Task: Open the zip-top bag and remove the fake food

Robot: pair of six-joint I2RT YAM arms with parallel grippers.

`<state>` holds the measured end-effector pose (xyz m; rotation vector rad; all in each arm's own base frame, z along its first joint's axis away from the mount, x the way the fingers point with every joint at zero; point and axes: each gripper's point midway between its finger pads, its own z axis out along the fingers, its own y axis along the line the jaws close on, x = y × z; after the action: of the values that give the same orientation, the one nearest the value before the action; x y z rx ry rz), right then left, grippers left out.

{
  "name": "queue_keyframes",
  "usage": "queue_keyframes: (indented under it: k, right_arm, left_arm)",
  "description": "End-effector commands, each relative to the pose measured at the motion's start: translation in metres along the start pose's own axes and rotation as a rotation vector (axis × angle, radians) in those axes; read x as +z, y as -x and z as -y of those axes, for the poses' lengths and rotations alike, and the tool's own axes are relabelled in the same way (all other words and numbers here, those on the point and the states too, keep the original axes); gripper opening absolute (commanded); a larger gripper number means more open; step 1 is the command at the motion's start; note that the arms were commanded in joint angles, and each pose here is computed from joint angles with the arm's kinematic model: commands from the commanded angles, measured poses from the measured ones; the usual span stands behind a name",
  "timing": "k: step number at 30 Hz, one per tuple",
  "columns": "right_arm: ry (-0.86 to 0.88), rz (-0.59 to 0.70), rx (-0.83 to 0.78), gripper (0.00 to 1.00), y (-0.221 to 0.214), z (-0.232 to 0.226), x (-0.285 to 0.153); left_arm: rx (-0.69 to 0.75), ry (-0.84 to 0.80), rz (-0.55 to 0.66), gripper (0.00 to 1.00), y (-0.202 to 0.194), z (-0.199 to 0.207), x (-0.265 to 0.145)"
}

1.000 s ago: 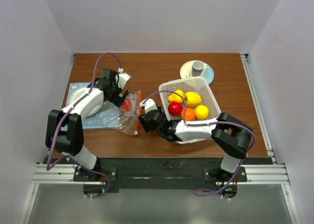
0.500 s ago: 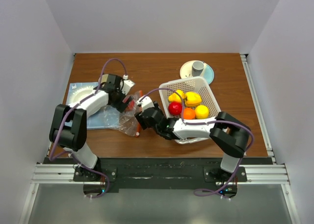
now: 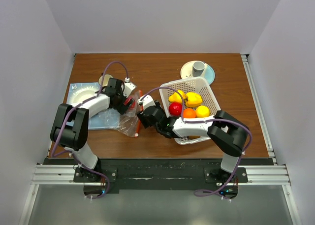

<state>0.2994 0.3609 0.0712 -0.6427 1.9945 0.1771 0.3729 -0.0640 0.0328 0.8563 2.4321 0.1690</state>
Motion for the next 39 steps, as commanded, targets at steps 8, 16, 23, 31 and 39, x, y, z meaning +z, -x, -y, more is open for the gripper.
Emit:
queue_keyframes:
  k: [8, 16, 23, 31, 39]
  right_arm:
    - [-0.014, 0.06, 0.025, 0.75, 0.021, 0.006, 0.012]
    - [0.052, 0.077, 0.079, 0.73, 0.029, -0.01, 0.019]
    - [0.06, 0.096, 0.12, 0.73, 0.036, -0.009, 0.01]
    - [0.06, 0.088, 0.148, 0.73, 0.029, -0.006, 0.003]
    - [0.054, 0.094, 0.162, 0.72, 0.029, -0.003, -0.001]
  left_arm:
    - [0.222, -0.144, 0.054, 1.0, -0.019, 0.035, -0.002]
    - [0.251, -0.238, 0.13, 1.0, 0.014, 0.036, -0.06]
    - [0.095, -0.108, 0.337, 1.0, 0.087, -0.006, -0.118]
    - [0.048, -0.051, 0.301, 1.0, 0.073, -0.008, -0.079]
    - [0.079, -0.051, 0.202, 1.0, 0.045, -0.002, -0.039]
